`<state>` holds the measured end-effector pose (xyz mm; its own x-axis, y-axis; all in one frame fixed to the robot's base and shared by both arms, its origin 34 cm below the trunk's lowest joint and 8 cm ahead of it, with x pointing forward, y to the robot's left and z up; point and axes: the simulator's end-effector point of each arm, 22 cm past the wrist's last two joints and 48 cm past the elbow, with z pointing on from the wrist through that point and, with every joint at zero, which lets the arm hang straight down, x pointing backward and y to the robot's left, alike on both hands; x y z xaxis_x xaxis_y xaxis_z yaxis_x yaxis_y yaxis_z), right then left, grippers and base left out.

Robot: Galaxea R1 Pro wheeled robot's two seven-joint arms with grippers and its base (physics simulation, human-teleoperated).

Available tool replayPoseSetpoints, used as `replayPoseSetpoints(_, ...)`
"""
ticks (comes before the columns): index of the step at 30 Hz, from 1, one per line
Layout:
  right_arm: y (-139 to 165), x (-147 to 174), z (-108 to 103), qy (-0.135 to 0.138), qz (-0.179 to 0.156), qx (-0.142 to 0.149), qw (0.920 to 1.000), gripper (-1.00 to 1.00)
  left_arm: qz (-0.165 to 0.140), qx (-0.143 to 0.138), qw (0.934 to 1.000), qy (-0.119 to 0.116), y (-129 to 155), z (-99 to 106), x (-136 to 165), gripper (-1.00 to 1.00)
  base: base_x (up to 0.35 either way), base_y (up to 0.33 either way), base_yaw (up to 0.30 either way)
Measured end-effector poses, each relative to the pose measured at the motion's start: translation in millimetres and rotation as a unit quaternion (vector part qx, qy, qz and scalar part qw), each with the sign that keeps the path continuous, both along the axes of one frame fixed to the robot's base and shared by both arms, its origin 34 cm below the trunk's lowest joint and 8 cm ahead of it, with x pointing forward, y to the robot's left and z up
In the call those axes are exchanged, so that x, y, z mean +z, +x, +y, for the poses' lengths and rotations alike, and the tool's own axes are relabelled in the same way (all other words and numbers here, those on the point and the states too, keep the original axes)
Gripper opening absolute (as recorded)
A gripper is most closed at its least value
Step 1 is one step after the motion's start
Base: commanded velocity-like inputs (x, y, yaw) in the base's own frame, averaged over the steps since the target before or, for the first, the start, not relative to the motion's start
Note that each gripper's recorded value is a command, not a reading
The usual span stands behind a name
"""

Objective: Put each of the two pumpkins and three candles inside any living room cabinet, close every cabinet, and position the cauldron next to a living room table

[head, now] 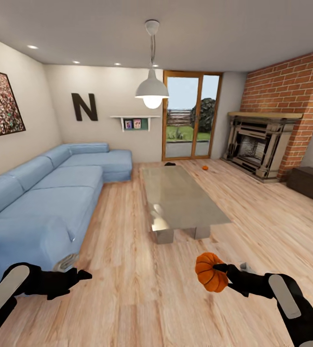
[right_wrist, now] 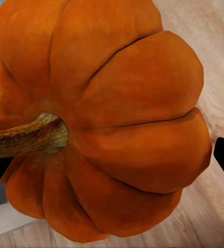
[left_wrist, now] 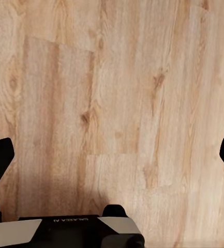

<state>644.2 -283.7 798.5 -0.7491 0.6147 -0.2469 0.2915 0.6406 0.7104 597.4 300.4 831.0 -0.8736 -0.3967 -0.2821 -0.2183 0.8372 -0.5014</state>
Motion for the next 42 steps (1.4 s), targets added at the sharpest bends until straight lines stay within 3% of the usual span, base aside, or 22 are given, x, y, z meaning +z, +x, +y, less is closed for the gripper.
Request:
replayPoseSetpoints(21, -5.1, -1.8, -9.9, 0.016, 0.008, -0.020, 0.9996, -1.00, -0.013, 0.001, 0.9999, 0.001, 1.2, 0.7, 11.2, 1.00, -0.001, 0.000, -0.223)
replayPoseSetpoints(25, -7.0, -4.6, -17.6, 0.024, 0.012, -0.035, 0.9990, -1.00, -0.013, 0.000, 0.9999, 0.004, 1.0, 0.2, 10.9, 1.00, 0.000, 0.000, -0.267)
replayPoseSetpoints(37, -11.6, -12.3, -22.1, 0.022, 0.023, -0.039, 0.9987, -1.00, -0.012, -0.004, 0.9999, 0.006, -0.2, -1.6, 9.9, 1.00, 0.000, -0.090, -0.277)
replayPoseSetpoints(42, -12.3, -13.4, -34.7, 0.033, 0.024, -0.062, 0.9973, -1.00, -0.012, -0.005, 0.9999, 0.006, -0.4, -2.0, 9.8, 1.00, 0.000, -0.137, -0.276)
